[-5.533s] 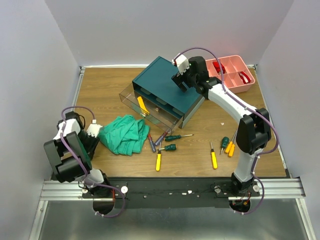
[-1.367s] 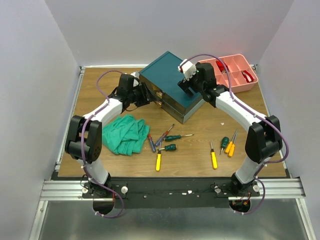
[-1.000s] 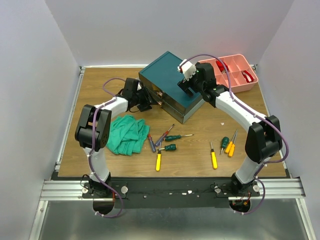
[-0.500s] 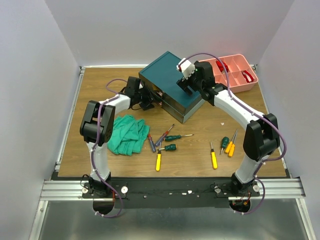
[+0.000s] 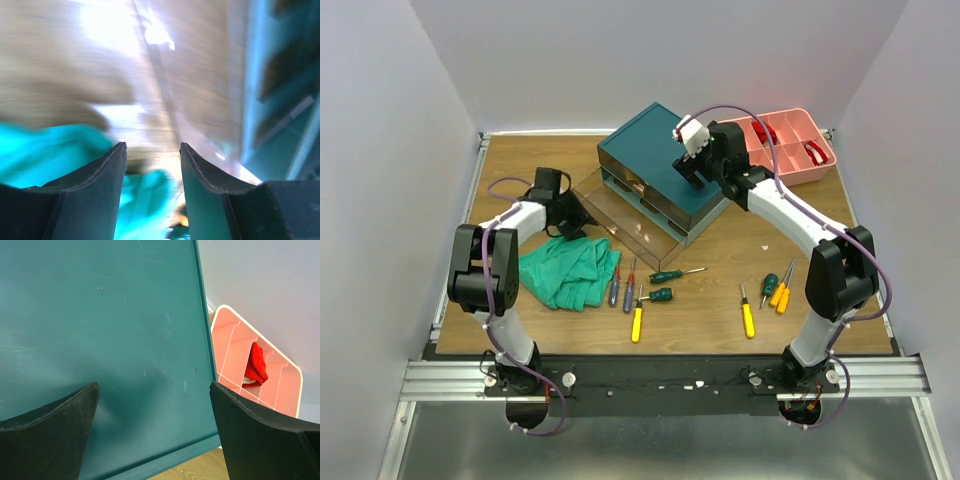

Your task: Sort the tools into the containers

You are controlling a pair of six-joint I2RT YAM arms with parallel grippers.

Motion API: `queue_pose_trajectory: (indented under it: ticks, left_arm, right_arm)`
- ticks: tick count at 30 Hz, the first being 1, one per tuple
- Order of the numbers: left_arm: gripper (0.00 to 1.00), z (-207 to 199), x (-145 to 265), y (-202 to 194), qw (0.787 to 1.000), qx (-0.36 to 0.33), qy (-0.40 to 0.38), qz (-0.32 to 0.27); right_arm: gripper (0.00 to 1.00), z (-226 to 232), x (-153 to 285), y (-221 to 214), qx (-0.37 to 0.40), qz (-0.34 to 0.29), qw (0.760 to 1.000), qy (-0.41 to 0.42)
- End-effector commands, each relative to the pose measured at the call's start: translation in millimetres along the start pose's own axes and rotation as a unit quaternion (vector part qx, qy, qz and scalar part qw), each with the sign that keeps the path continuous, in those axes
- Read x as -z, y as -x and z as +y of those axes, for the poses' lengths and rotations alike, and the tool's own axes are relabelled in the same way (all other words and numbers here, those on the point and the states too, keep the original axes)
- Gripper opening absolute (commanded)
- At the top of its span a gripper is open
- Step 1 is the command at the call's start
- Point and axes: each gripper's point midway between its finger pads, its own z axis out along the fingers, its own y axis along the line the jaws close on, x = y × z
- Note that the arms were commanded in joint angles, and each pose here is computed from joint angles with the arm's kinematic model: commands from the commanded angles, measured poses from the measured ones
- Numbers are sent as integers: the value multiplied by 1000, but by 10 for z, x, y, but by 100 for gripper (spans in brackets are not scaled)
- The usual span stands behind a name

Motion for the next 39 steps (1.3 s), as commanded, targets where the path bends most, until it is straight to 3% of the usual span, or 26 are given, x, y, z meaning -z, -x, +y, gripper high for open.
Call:
queue_pose_trajectory:
  ticks: [1,4,9,13,16,17,20,25,32,39]
  left_arm:
    - [56,371,185,67,999,-1,43,-26]
    - [58,223,303,104,999,-20,14,-37]
    - [64,-395,599,407,988,-78,-97,-91]
    - [65,-662,949,708,974,-129,-108,-154]
    - [66,-707,1211,883,961,-169,-100,-195]
    - [67,-705,1324,903,958,-176,-99,-205]
    - [71,-621,1548,925,949,-200,-87,-228]
    - [78,-598,1854,756,931,-243,-111,-247]
    - [81,-381,2284,622,915,-241,-122,-299]
    - [81,-274,2518,534,907,-229,-130,-329]
  right_arm:
    - [100,61,11,-113,-2,21,1000,14]
    - [100,27,73,-58,-4,14,1000,12]
    - [100,-15,297,138,8,-16,1000,20]
    - [98,352,737,402,63,-64,986,139]
    - [95,827,1117,460,100,-103,952,272]
    - [92,1127,1383,432,104,-114,919,364]
    - [91,1540,1678,445,143,-138,868,455]
    - [88,2164,1698,461,238,-154,812,510]
    - [82,3126,1550,364,369,-159,729,555]
    - [70,3539,1310,-10,441,-118,682,572]
